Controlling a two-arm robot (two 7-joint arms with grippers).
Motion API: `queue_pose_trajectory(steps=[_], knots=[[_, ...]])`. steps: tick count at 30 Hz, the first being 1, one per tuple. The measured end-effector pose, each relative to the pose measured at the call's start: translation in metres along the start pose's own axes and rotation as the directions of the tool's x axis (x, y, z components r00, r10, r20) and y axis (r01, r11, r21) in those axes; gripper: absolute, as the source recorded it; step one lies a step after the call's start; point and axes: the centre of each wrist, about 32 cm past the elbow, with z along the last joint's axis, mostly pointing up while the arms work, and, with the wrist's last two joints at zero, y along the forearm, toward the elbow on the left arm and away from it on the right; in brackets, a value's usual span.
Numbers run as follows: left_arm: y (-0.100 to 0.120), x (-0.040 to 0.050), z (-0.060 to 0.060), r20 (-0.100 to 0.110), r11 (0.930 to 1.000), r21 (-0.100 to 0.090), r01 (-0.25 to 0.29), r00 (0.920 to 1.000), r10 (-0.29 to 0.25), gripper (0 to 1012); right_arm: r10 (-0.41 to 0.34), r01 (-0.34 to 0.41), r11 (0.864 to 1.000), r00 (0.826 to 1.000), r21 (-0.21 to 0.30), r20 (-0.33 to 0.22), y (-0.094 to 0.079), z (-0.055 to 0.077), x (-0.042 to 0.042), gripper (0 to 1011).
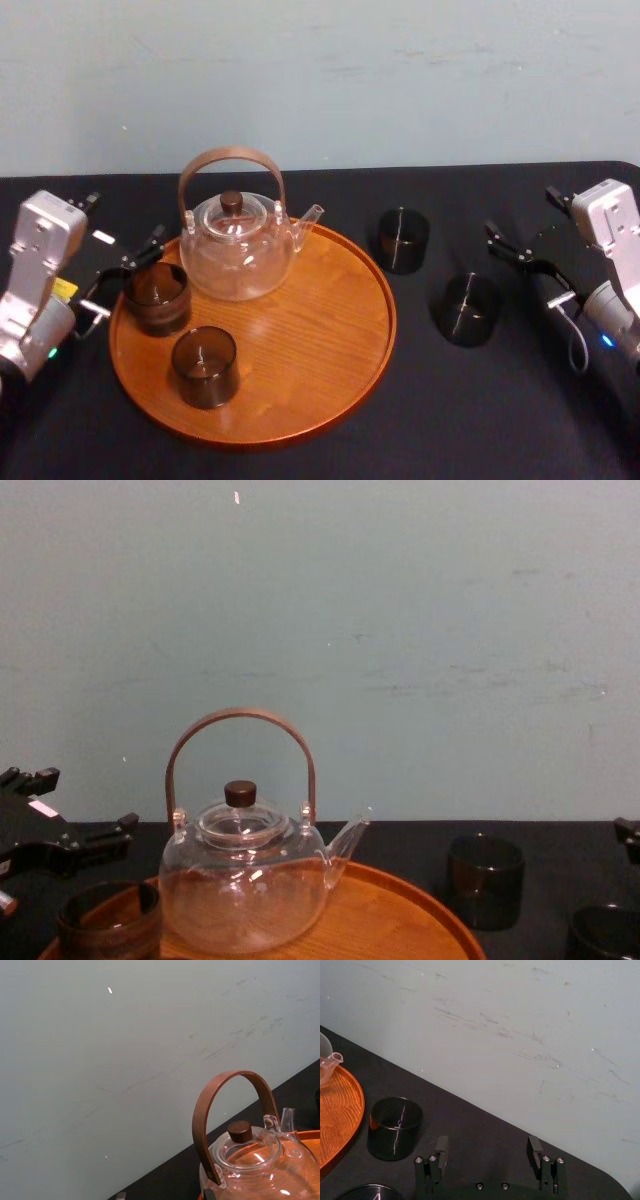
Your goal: Pick up the glass from the table and place it on the tray.
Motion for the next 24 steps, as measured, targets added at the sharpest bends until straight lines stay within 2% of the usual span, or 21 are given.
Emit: queue_pose_trajectory(steps=[24], knots=[[0.0000,0.0000,0.0000,0.000,1.0000,0.000,0.000,1.0000,0.000,1001,0.000,0.000,1.000,1.000,0.000,0.000,0.0000,0.0000,0.0000,1002]])
